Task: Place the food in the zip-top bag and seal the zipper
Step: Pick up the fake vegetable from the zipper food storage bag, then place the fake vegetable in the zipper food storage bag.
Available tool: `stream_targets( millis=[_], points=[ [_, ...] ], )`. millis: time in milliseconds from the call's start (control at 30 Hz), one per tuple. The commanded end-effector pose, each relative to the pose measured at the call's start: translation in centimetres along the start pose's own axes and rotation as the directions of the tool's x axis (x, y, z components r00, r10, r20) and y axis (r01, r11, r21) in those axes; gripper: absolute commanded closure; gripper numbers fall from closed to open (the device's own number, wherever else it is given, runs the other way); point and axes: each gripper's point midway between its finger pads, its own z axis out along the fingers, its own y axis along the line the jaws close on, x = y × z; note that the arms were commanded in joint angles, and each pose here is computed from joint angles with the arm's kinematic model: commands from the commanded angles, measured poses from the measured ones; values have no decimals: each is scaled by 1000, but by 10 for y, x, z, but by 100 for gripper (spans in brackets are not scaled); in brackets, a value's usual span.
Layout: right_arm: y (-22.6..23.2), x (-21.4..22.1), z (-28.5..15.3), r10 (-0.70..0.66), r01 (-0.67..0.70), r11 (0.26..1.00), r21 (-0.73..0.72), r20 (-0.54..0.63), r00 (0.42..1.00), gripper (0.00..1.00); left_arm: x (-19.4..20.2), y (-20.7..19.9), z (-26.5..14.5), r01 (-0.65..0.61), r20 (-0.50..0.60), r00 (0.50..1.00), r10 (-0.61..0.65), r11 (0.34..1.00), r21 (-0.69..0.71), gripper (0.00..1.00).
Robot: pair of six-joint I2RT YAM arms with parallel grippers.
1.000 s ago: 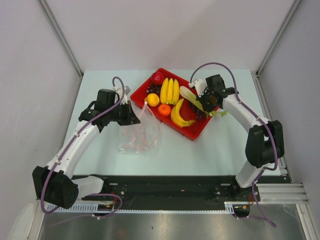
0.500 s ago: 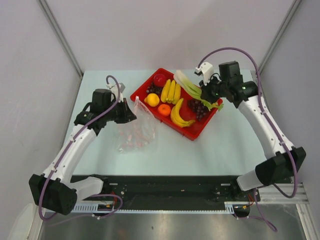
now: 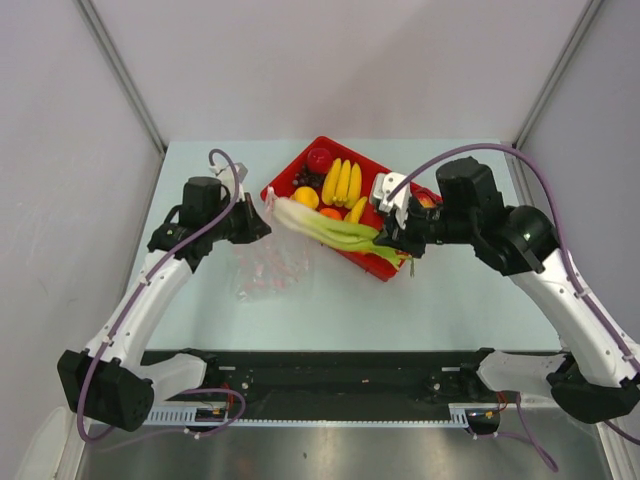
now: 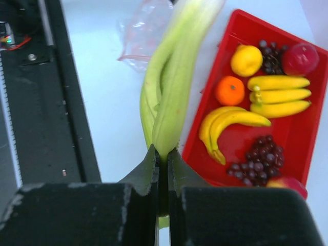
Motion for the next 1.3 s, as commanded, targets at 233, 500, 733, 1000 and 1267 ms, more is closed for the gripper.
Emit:
stream_targets(
  millis=[233, 500, 733, 1000, 1267],
  points=[
    [36, 9, 8, 6, -9, 997, -76, -48, 999, 100, -25, -9, -19, -75, 121, 990, 72, 997, 20, 100],
    [40, 20, 22, 48, -57, 993, -105, -90, 995, 100, -27, -17, -29, -112, 151, 983, 104, 993, 41, 100],
    [25, -2, 43, 76, -76, 995, -67, 7, 997, 100, -12, -33, -26, -109, 108, 990, 94, 984, 144, 100],
    [26, -55, 24, 18, -1, 997, -81, 211, 977, 100, -14, -46, -33, -120, 138, 986, 91, 969, 216, 100],
    [33, -78, 0, -19, 43, 997, -70, 317, 948, 100, -16, -52, -34, -98, 126, 990, 65, 956, 275, 100]
  ],
)
